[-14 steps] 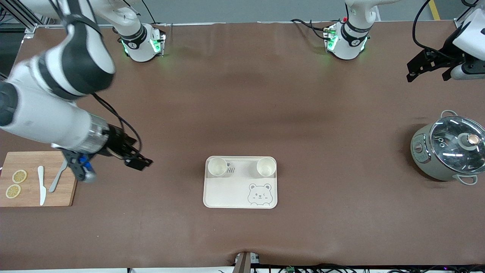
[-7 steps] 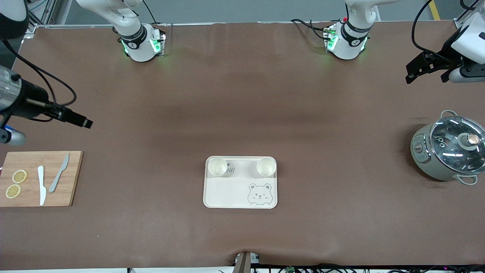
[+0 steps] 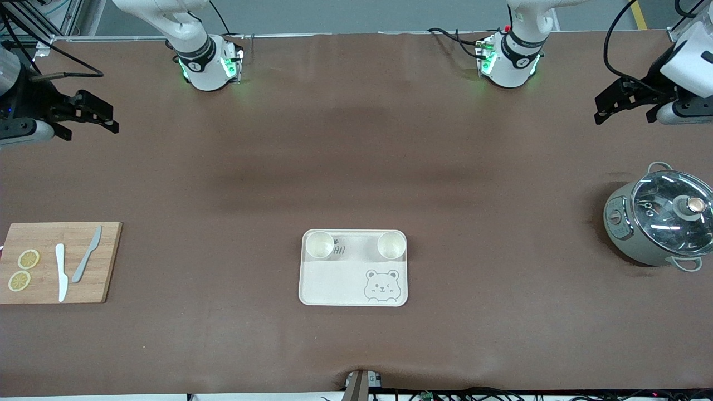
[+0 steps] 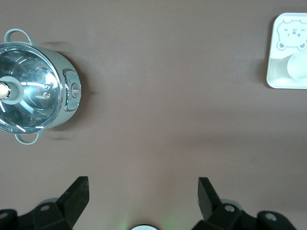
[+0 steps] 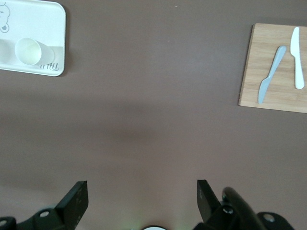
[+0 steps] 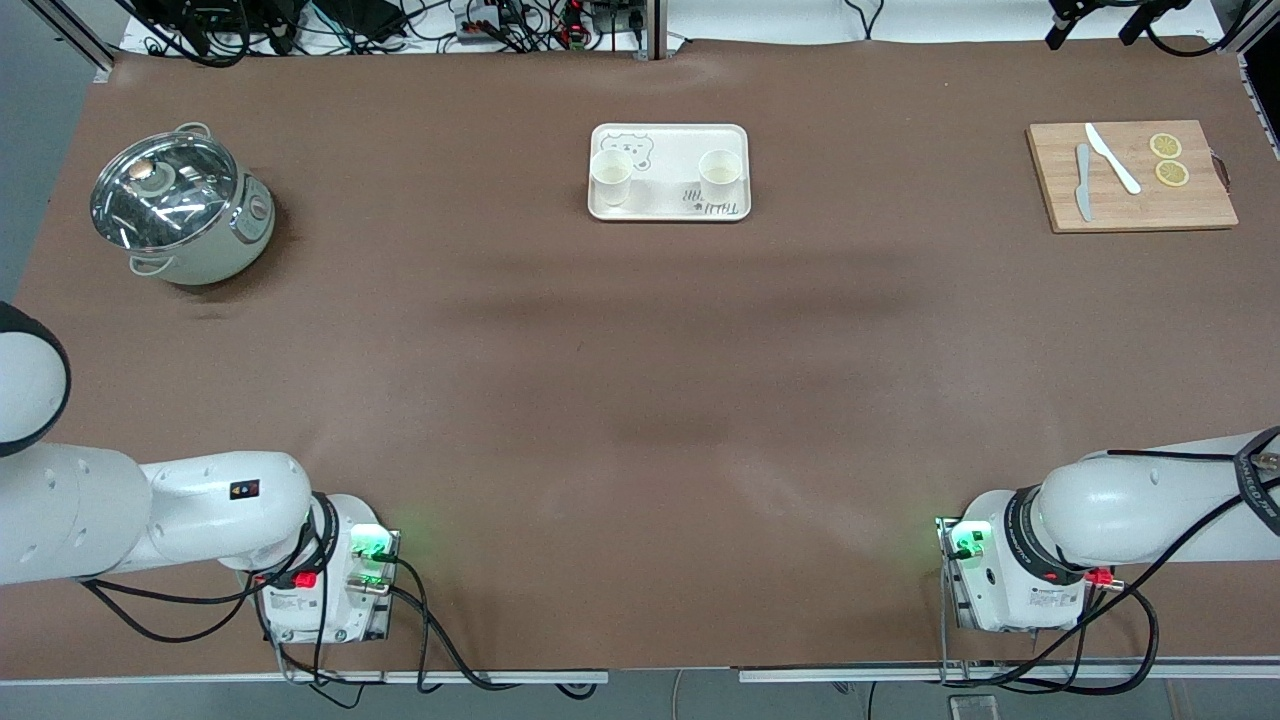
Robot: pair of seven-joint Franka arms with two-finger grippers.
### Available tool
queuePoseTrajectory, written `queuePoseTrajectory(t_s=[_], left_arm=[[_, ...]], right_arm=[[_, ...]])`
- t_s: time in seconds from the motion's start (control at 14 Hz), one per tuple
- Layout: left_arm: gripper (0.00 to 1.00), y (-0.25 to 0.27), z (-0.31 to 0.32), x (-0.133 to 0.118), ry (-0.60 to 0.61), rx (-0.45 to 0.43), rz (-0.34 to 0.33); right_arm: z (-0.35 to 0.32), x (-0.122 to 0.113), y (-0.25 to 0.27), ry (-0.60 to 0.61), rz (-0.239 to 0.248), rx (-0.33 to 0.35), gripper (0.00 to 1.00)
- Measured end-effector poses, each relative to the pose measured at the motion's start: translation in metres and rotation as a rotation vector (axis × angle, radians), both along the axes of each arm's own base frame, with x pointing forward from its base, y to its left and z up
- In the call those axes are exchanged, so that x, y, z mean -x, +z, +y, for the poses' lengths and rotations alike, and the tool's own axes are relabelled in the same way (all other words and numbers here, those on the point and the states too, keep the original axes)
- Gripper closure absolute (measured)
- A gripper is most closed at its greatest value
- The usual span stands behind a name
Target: Place white IKEA cup upright on tray with both arms
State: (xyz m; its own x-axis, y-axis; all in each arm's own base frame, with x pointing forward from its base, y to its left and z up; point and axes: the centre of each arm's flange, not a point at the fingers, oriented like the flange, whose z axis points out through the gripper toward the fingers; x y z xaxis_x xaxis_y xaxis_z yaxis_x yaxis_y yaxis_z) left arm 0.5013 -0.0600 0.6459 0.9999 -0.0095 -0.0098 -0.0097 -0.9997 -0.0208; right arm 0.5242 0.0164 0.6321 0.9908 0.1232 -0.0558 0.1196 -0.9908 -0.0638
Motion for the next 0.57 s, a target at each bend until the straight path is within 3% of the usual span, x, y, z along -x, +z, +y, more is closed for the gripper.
queuePoseTrajectory(t_s=[0.57], left_arm=[[0.0, 0.005, -0.002, -0.007, 0.0, -0.003, -0.011]], right_arm=[[-0.034, -0.009, 0.008, -0.038, -0.04, 0.029, 0.0]])
